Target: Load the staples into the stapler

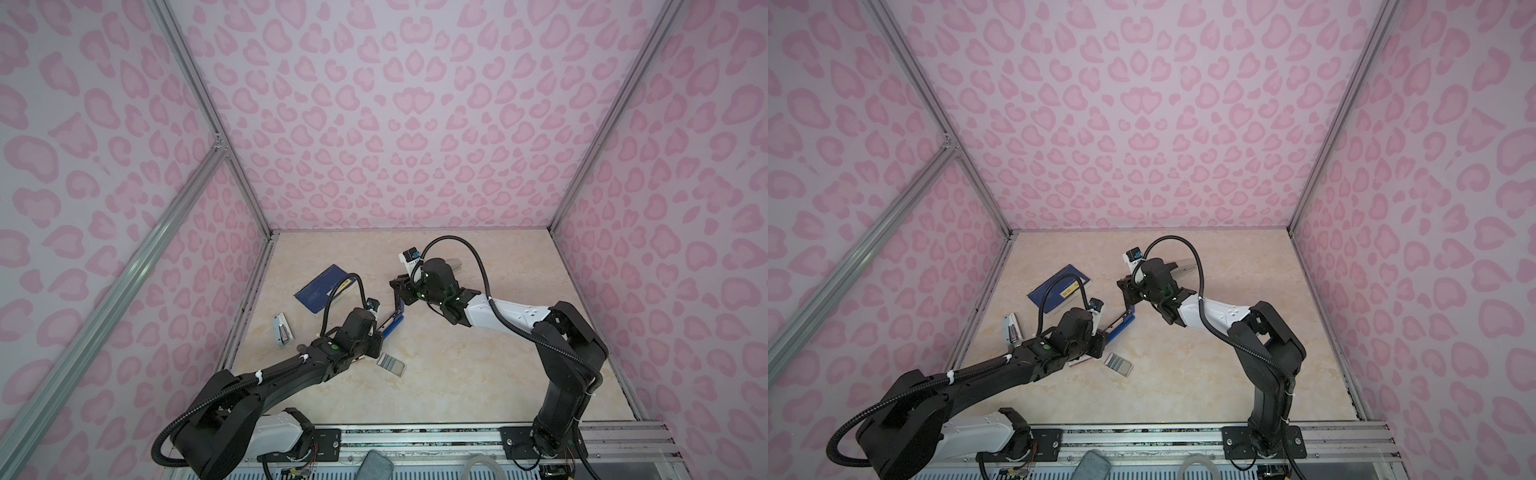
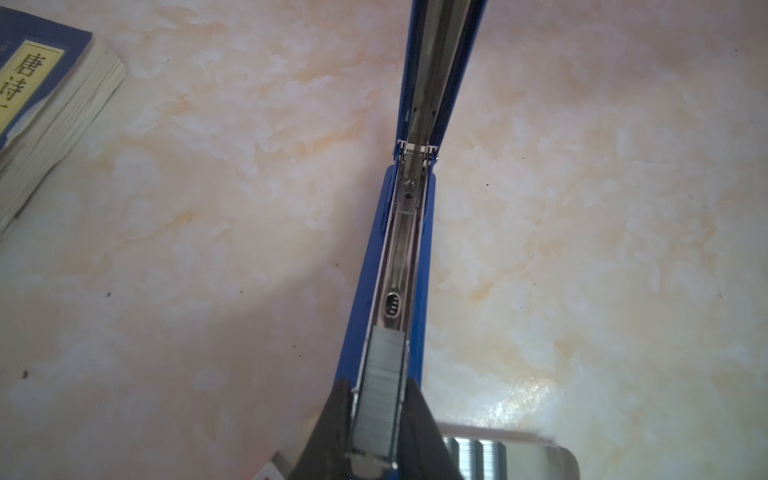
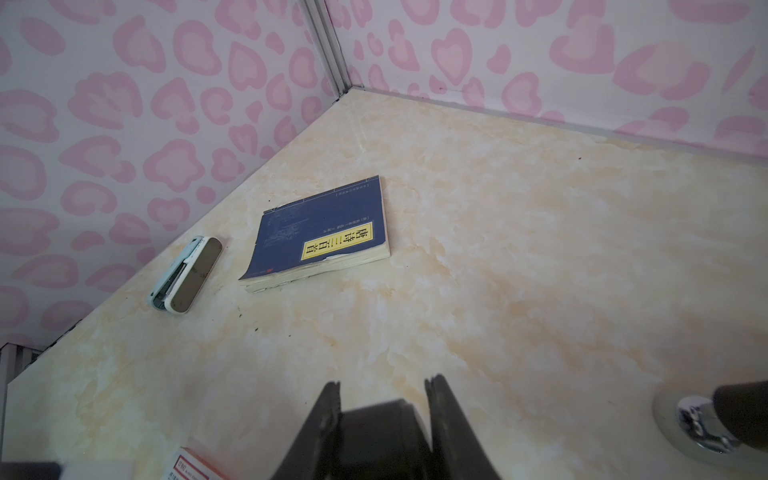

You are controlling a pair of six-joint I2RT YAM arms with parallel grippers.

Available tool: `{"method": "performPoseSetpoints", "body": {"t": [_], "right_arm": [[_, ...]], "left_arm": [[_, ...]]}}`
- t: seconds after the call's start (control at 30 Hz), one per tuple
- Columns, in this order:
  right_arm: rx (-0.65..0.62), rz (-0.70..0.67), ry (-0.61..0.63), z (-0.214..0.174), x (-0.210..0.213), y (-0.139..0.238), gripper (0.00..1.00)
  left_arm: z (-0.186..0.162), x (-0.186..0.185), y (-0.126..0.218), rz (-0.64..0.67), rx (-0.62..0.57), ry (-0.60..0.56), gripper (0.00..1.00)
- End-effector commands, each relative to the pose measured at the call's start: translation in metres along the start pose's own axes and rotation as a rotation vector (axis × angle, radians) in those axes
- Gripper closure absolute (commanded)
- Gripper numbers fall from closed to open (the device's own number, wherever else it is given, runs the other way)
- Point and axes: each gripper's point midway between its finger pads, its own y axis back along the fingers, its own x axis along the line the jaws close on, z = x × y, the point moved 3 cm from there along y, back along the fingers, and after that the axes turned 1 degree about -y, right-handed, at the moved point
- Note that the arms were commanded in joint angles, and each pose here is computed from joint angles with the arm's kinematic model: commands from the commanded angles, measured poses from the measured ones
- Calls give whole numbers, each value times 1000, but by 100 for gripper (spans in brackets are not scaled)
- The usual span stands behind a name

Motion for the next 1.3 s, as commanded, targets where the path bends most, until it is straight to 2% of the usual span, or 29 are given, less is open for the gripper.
{"method": "performPoseSetpoints", "body": {"t": [0.0, 0.47, 1.27], "right_arm": [[61, 105, -74, -11, 26, 2, 68], [81, 132, -52, -17, 44, 5, 68], [70, 200, -66, -23, 70, 13, 62]], "left_arm": [[39, -6, 6, -24, -160, 38, 90], [44, -6, 8, -19, -171, 37, 90], [52, -7, 15, -19, -200, 42, 91]]}}
